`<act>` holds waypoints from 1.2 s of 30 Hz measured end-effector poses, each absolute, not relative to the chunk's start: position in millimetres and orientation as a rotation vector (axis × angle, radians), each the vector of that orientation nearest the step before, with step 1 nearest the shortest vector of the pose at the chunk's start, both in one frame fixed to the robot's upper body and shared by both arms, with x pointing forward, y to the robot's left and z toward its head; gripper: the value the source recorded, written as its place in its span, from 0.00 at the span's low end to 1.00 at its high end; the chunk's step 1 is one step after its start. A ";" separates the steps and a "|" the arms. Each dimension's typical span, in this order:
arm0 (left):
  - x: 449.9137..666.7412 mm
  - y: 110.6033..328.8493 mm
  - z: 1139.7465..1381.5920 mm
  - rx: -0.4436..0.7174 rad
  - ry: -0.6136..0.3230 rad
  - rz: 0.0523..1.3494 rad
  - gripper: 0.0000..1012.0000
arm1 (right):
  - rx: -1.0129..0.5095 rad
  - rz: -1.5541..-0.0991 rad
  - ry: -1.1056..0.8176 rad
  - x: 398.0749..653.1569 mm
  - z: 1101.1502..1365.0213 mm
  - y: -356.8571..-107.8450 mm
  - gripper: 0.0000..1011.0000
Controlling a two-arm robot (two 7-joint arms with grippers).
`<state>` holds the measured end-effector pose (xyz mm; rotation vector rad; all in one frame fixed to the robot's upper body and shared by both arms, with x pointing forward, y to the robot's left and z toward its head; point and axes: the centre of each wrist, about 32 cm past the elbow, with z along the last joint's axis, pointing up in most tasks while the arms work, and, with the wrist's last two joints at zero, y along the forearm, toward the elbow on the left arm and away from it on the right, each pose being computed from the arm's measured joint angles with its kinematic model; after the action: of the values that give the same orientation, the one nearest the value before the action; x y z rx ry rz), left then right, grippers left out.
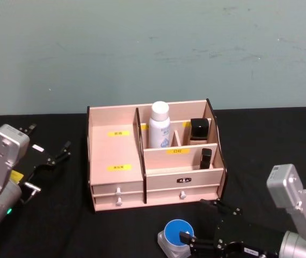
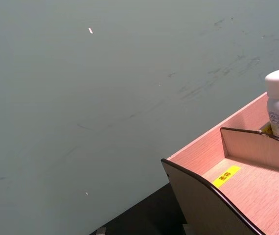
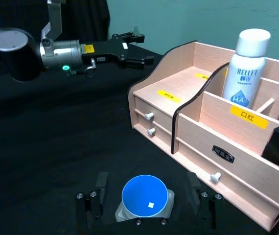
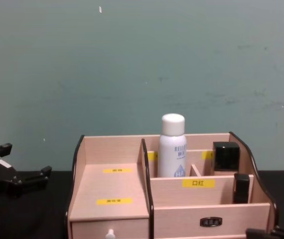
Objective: Pick up the facial cleanser and watermelon frost from the table and place them into the tiered storage box.
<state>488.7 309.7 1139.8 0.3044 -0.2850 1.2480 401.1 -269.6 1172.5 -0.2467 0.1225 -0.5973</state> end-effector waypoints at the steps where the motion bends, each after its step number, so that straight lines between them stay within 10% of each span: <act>1: 488.6 309.7 1139.8 0.305 -0.285 1.248 1.00 | -0.252 -0.597 0.116 401.5 1172.8 -268.8 0.99; 36: 488.6 309.7 1139.8 0.304 -0.285 1.248 1.00 | -0.377 -0.553 0.082 421.7 1159.8 -247.8 0.99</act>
<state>488.6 309.7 1139.8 0.3045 -0.2850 1.2479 421.7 -247.8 1159.8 -0.3771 0.0821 -0.5531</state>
